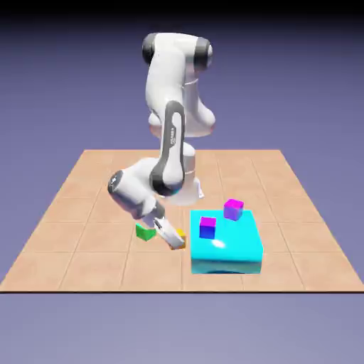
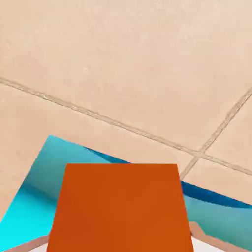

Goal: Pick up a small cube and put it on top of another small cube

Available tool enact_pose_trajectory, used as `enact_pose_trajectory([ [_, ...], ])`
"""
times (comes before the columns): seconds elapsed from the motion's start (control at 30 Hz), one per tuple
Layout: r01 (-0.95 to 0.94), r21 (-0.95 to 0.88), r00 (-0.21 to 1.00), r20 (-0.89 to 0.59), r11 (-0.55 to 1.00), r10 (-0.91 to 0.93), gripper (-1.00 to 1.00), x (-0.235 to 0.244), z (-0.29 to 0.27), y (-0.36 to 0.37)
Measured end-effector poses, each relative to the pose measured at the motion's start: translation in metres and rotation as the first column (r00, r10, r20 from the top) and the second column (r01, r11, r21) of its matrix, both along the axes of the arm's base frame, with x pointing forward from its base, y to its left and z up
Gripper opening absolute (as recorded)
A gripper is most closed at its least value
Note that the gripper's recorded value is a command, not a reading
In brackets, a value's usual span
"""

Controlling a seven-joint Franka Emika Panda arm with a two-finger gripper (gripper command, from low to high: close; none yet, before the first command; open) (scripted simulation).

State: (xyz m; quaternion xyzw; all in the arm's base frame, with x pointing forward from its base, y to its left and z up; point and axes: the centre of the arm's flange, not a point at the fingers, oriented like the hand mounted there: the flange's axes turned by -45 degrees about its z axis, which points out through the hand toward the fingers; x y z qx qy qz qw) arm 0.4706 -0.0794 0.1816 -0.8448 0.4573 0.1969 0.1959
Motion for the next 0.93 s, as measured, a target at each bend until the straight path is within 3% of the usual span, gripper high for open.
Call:
enact_pose_trajectory([
  [0.27,-0.369,-0.079,0.924,0.079,0.926,0.375,-1.0,0.036,0.083,0.097],
  [0.57,-0.411,0.039,0.896,-0.167,0.911,0.411,-1.0,-0.083,0.14,0.206],
  [0.7,-0.314,0.072,0.922,-0.214,0.947,0.322,-1.0,-0.093,0.13,0.189],
  [0.83,-0.319,0.072,0.92,-0.214,0.945,0.327,-1.0,-0.118,0.073,0.212],
  [0.87,-0.313,0.072,0.923,-0.214,0.947,0.321,1.0,-0.118,0.072,0.21],
  [0.93,-0.315,0.07,0.922,-0.215,0.946,0.323,1.0,-0.118,0.072,0.21],
])
